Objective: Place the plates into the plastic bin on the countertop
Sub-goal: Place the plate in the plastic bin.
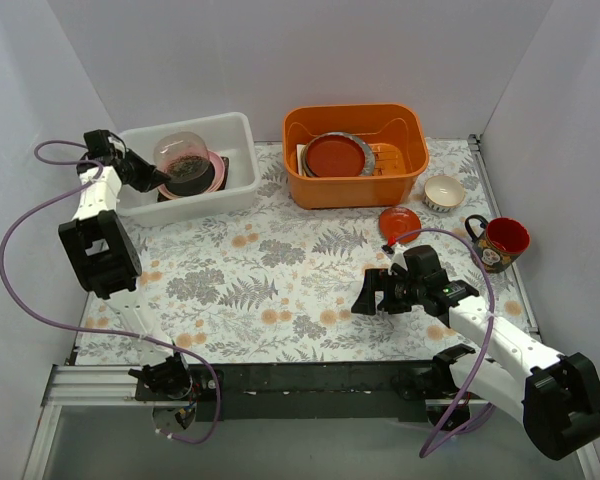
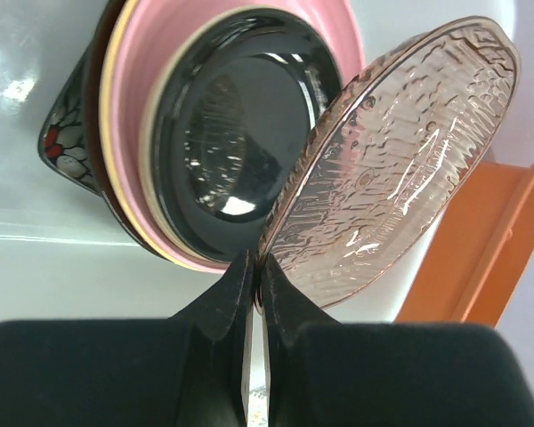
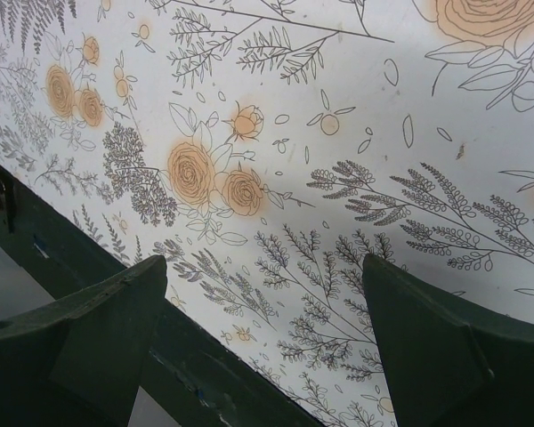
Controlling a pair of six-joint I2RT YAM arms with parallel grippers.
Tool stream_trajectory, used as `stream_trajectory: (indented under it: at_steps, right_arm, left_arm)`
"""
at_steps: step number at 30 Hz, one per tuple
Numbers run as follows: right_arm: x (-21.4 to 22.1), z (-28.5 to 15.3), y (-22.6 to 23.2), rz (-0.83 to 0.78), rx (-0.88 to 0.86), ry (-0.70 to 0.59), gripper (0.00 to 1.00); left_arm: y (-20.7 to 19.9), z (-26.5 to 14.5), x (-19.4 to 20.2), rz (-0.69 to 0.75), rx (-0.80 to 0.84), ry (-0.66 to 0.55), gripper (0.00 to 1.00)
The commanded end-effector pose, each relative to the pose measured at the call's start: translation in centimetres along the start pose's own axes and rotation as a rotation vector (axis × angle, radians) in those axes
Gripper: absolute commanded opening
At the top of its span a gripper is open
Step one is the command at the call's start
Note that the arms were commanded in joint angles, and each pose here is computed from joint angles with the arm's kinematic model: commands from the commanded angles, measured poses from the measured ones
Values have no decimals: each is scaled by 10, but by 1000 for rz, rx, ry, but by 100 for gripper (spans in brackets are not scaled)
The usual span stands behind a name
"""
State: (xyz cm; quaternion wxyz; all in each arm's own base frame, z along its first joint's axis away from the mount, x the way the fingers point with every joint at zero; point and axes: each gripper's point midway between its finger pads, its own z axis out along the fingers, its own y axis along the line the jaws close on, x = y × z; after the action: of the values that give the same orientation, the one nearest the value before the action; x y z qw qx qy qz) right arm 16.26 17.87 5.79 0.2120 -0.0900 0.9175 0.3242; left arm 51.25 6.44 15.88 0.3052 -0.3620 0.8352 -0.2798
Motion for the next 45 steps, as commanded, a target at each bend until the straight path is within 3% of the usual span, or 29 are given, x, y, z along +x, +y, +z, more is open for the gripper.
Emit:
stream_trajectory:
  at_steps: [1,22,26,28,34,35,39,45]
  right_arm:
    - [-2,-2,3,-6,-21,-16,98]
    - [3,-1,0,0,-17,-8,98]
    - [6,-1,-1,6,-17,-8,98]
    - [6,-1,-1,3,-19,-11,98]
    - [2,-1,1,2,-21,-16,98]
    - [1,-2,1,1,-22,-18,98]
    - [-4,-2,3,-3,-24,-25,98]
    - [-11,-4,7,-5,-30,-43,98]
  left_arm:
    - [3,6,-4,1,-6,-5,0]
    - [34,37,8,-39,-45,50,3]
    - [35,38,10,-37,-44,54,14]
    - [32,37,9,-32,-37,50,25]
    - [27,34,9,-31,-21,49,39]
    - [26,31,8,-33,-21,43,47]
    - [18,20,4,-18,-17,12,63]
    - [-5,-11,-10,59,8,-66,78]
